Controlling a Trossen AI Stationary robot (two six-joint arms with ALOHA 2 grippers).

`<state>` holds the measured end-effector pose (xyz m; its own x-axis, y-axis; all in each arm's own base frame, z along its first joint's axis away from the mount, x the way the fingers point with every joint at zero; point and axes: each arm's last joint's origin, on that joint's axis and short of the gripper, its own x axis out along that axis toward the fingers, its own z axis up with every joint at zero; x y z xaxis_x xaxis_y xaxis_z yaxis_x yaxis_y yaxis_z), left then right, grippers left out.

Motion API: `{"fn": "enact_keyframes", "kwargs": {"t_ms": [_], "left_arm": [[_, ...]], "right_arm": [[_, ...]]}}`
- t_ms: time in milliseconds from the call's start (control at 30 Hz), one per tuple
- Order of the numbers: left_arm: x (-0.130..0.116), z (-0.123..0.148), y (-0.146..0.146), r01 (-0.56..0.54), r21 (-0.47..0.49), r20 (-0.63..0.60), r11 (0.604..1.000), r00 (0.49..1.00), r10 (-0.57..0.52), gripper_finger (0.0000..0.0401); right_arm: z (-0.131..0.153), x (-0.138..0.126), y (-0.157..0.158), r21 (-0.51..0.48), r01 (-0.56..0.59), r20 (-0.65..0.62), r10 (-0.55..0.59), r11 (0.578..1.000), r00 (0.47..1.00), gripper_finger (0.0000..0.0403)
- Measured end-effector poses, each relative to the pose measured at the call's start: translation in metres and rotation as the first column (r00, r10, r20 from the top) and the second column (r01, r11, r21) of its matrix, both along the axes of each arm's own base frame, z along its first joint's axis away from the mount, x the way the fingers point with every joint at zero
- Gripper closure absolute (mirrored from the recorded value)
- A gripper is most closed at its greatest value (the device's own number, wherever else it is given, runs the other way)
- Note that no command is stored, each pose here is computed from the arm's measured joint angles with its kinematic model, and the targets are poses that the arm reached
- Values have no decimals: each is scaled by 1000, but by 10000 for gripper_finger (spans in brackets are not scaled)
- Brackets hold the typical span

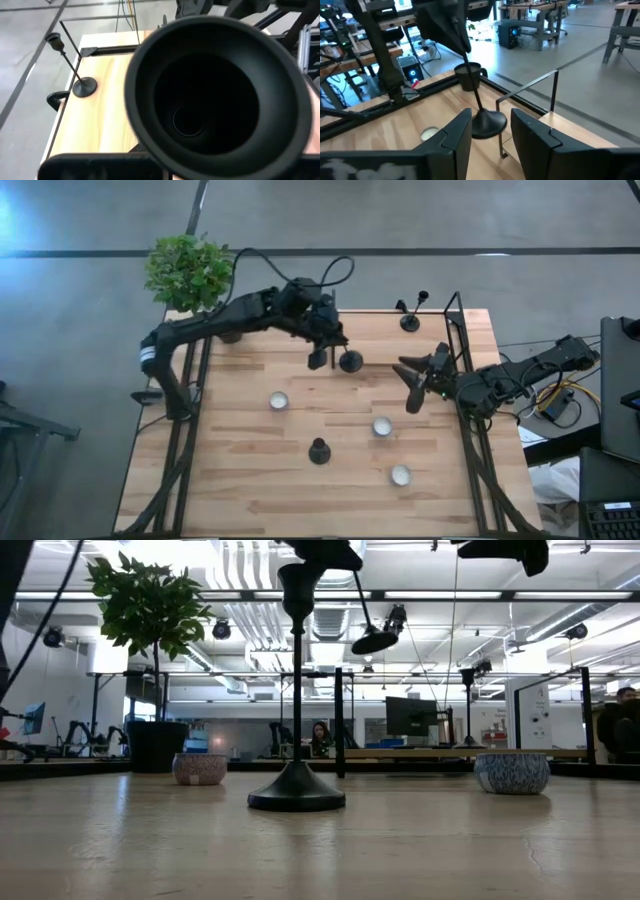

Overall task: Pick & Place candle stick holders
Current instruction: Put the bottom left black candle holder on the shelf

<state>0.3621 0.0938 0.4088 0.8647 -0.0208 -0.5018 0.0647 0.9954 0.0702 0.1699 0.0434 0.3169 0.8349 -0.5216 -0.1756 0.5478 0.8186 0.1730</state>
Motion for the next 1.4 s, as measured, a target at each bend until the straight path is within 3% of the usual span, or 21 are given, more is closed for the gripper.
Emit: {"fn": "enact_keyframes", "kwargs": {"t_ms": [267, 467, 700, 967, 1400], "left_arm": [[30, 10, 7, 48, -6, 10, 999, 999, -48, 381], [38, 16, 10, 50, 4, 35, 999, 998, -50, 381], [42, 12, 11, 49, -6, 9, 999, 999, -49, 381], [41, 10, 11, 48, -13, -8, 999, 999, -48, 381], [41, 10, 11, 47, -13, -5, 999, 999, -47, 381]], "right_arm": [[0, 2, -6, 12, 36, 7, -36, 999, 999, 242], [-2, 7, -11, 33, 67, 8, -68, 997, 998, 208], [-13, 31, -17, 21, 43, -41, -42, 999, 998, 184], [-20, 57, -29, -64, 74, -57, -78, 995, 995, 184], [-27, 86, -49, -25, 54, 34, -53, 998, 998, 212]]}}
